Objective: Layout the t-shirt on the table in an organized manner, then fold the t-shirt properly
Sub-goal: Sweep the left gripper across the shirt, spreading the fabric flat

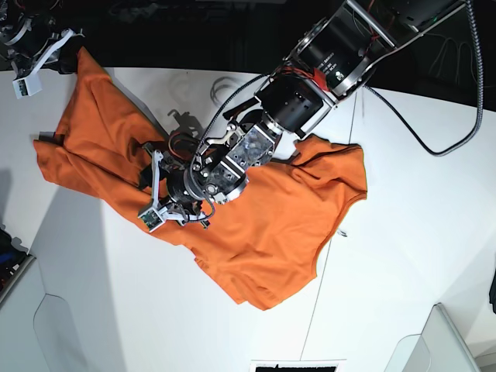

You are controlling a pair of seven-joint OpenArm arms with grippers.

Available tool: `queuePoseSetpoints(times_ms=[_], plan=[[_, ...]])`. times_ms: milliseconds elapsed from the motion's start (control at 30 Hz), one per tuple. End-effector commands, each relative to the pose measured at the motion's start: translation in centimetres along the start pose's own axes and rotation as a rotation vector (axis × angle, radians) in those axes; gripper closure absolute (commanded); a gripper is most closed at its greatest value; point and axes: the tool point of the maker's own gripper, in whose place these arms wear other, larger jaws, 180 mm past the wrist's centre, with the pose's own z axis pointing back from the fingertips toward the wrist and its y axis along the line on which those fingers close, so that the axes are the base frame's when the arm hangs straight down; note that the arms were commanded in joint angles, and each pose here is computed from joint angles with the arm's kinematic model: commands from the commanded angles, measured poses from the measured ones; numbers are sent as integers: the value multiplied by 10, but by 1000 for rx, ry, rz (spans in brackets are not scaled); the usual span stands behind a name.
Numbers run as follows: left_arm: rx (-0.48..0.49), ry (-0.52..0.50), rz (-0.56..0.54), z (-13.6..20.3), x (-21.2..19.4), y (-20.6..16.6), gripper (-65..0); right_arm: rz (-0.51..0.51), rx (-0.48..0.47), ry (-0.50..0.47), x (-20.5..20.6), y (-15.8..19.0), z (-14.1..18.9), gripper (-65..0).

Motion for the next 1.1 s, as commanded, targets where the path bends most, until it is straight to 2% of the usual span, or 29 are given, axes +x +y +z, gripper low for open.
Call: queuePoseSetpoints(times_ms=[0, 100, 433, 533, 567, 800, 967, 1067], plan=[[51, 16, -20, 1, 9, 19, -342, 28, 10, -12, 4, 3, 7, 0], [106, 17, -33, 2, 21, 42, -342, 55, 20, -11, 3, 12, 14, 0], [207, -16, -78, 12, 66, 85, -341, 215, 43, -28, 18, 50, 45, 0], [215, -2, -84, 13, 69, 89, -341, 255, 42, -43, 26, 58, 50, -259], [215, 5, -84, 13, 68, 90, -341, 259, 41, -51, 29, 59, 51, -301], [221, 77, -83, 14, 57, 91, -342, 261, -33, -166, 58, 44, 65, -308], [206, -40, -112, 34, 101, 74, -341, 217, -170, -310, 96, 13, 74, -307], [210, -21, -94, 58, 96, 82, -341, 164, -183, -355, 109, -2, 66, -305]])
